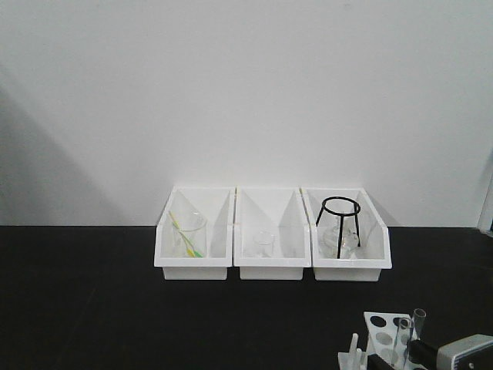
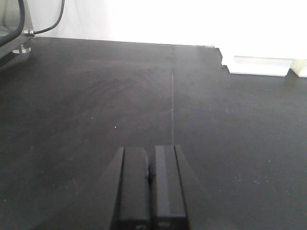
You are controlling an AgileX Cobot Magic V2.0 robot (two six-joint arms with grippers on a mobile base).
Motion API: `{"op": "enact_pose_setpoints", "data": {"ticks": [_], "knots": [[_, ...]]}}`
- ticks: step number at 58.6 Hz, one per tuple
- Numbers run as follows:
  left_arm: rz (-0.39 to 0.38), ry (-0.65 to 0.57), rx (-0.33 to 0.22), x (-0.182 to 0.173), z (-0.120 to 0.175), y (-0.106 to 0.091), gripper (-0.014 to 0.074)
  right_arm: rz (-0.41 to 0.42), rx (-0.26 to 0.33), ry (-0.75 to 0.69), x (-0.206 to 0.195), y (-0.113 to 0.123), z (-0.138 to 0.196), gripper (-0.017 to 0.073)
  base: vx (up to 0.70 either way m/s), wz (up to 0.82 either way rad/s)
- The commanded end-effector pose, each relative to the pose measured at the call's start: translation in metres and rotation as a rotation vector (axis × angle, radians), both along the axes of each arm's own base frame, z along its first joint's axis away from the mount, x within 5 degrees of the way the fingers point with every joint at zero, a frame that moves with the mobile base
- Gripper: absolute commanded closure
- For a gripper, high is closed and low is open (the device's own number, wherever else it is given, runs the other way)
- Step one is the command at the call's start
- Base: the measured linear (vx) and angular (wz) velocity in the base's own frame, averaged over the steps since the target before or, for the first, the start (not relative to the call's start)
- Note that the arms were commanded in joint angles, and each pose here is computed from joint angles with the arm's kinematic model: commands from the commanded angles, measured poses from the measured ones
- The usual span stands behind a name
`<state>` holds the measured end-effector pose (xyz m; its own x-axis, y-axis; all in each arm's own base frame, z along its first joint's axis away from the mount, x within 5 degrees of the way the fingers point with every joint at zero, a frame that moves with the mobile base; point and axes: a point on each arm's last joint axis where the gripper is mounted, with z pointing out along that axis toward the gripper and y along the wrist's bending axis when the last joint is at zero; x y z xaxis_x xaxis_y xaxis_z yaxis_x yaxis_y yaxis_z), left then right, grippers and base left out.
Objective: Flip and reinsert test tube from rack
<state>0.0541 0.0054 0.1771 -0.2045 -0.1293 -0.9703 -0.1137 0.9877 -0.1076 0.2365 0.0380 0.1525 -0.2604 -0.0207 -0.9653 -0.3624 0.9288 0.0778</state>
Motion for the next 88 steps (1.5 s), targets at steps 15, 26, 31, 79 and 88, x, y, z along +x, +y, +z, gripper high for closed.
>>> {"op": "enact_pose_setpoints", "data": {"ticks": [15, 26, 31, 79, 88], "knots": [[-0.011, -0.098, 0.003, 0.001, 0.008, -0.001, 0.0600, 0.017, 0.026, -0.145, 0.024, 0.001, 0.017, 0.0120, 0.00, 0.00], [-0.011, -0.098, 0.003, 0.001, 0.008, -0.001, 0.0600, 0.019, 0.030, -0.154, 0.024, 0.002, 0.018, 0.0307, 0.00, 0.00], [-0.011, -0.098, 0.003, 0.001, 0.008, -0.001, 0.0600, 0.021, 0.037, -0.170, 0.024, 0.002, 0.020, 0.0407, 0.00, 0.00], [-0.011, -0.098, 0.003, 0.001, 0.008, -0.001, 0.0600, -0.143, 0.028, -0.218, 0.004, -0.013, 0.134, 0.0568, 0.00, 0.00], [-0.011, -0.098, 0.003, 0.001, 0.008, -0.001, 0.0600, -0.163, -0.038, -0.239, 0.006, -0.015, 0.159, 0.0568, 0.00, 0.00]]}}
